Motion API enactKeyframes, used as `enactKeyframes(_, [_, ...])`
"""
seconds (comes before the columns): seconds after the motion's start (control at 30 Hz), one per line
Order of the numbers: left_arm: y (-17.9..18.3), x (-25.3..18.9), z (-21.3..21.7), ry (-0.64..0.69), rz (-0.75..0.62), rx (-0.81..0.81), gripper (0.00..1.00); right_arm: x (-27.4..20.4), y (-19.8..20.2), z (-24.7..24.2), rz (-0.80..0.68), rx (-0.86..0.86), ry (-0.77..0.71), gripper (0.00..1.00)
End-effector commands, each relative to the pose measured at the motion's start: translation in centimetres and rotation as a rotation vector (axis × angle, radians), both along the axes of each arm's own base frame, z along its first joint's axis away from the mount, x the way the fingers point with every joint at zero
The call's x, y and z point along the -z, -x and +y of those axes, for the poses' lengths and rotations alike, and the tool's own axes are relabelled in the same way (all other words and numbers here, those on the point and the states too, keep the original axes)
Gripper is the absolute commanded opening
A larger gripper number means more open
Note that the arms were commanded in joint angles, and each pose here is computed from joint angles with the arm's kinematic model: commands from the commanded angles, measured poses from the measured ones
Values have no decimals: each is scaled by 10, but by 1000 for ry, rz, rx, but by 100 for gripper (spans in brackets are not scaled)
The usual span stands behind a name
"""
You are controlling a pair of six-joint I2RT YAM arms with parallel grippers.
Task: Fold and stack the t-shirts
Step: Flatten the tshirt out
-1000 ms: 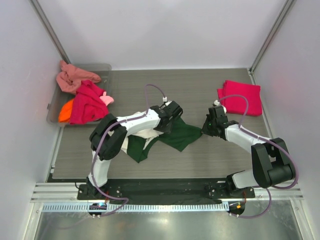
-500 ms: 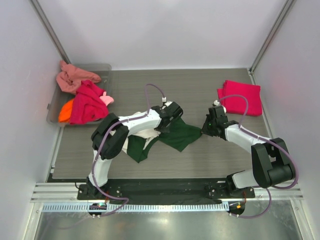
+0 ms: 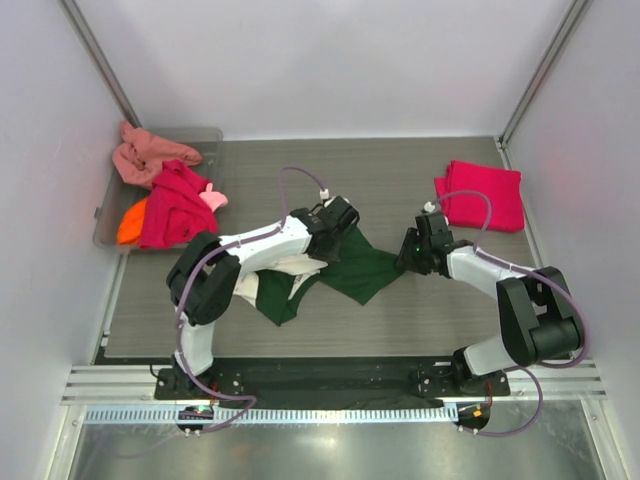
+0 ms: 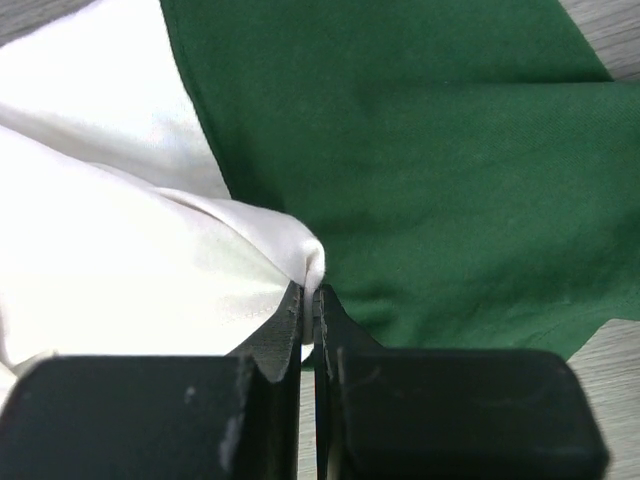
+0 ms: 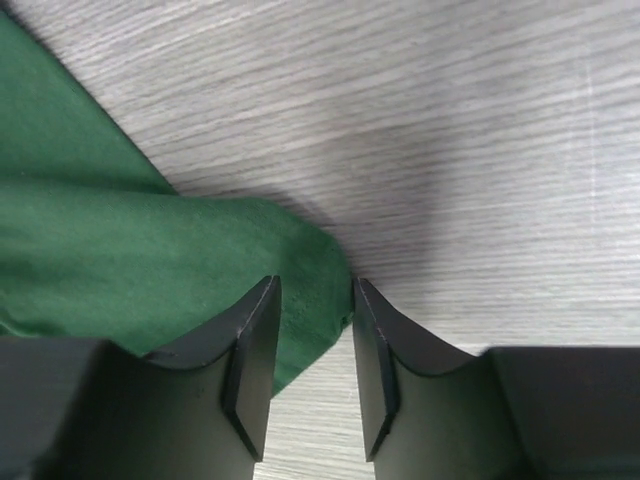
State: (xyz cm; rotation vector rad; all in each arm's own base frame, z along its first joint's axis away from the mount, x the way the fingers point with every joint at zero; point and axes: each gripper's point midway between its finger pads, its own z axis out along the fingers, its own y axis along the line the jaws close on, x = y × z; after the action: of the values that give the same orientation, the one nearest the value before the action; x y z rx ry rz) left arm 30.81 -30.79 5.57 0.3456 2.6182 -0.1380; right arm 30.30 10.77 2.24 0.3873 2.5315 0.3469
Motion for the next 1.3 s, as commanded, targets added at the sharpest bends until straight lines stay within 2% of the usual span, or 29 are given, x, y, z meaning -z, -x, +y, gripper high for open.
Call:
enactKeyframes(0.0, [-3, -23, -9, 86, -29, 3, 0, 2, -9, 1, -5, 2, -2, 38])
enactKeyframes(0.1, [-4, -29, -7, 103, -34, -1, 0, 5, -10, -1, 1, 10, 9, 22])
enactKeyframes(0.13, [-6, -29, -4, 109, -27, -6, 0, 5, -10, -1, 0, 10, 8, 4])
enactKeyframes(0.17, [-7, -33, -3, 125, -26, -7, 0, 1, -14, -1, -13, 8, 8, 1])
enactKeyframes(0.23, [-10, -39, 1, 153, -18, -16, 0, -5, -18, -10, -30, 38, 51, 1])
enactKeyframes(0.37, [-28, -67, 23, 223, -33, -67, 0, -39, -39, -23, -100, 106, 46, 1])
enactKeyframes(0.47, [-37, -99, 40, 258, -76, -94, 0, -79, -59, -38, -179, 169, 11, 1])
enactKeyframes(0.5, [-44, -122, 51, 278, -108, -120, 0, -90, -64, -50, -192, 206, 2, 1])
enactKeyframes(0.57, [-52, -147, 65, 303, -144, -151, 0, -137, -84, -63, -288, 241, -14, 1])
enactKeyframes(0.63, [-62, -191, 90, 330, -218, -208, 0, -166, -89, -77, -314, 266, 4, 1])
enactKeyframes(0.67, [-63, -207, 98, 336, -249, -224, 0, -205, -100, -78, -387, 268, -2, 1])
enactKeyframes(0.7, [-63, -219, 112, 316, -276, -262, 0, -217, -98, -82, -387, 270, 2, 1])
enactKeyframes(0.73, [-64, -255, 124, 347, -354, -287, 0, -236, -100, -86, -418, 279, -5, 1])
enactKeyframes(0.77, [-63, -269, 133, 348, -389, -308, 0, -275, -104, -87, -493, 278, -21, 1])
enactKeyframes(0.83, [-61, -307, 164, 329, -487, -391, 0, -304, -100, -90, -531, 294, -20, 1])
enactKeyframes(0.87, [-54, -326, 178, 333, -531, -419, 0, -338, -97, -92, -599, 301, -25, 1])
enactKeyframes(1.07, [-20, -387, 250, 310, -697, -538, 0, -423, -52, -126, -756, 360, 34, 1])
enactKeyframes(1.27, [45, -446, 266, 421, -891, -496, 0, -483, 34, -149, -955, 503, 101, 1])
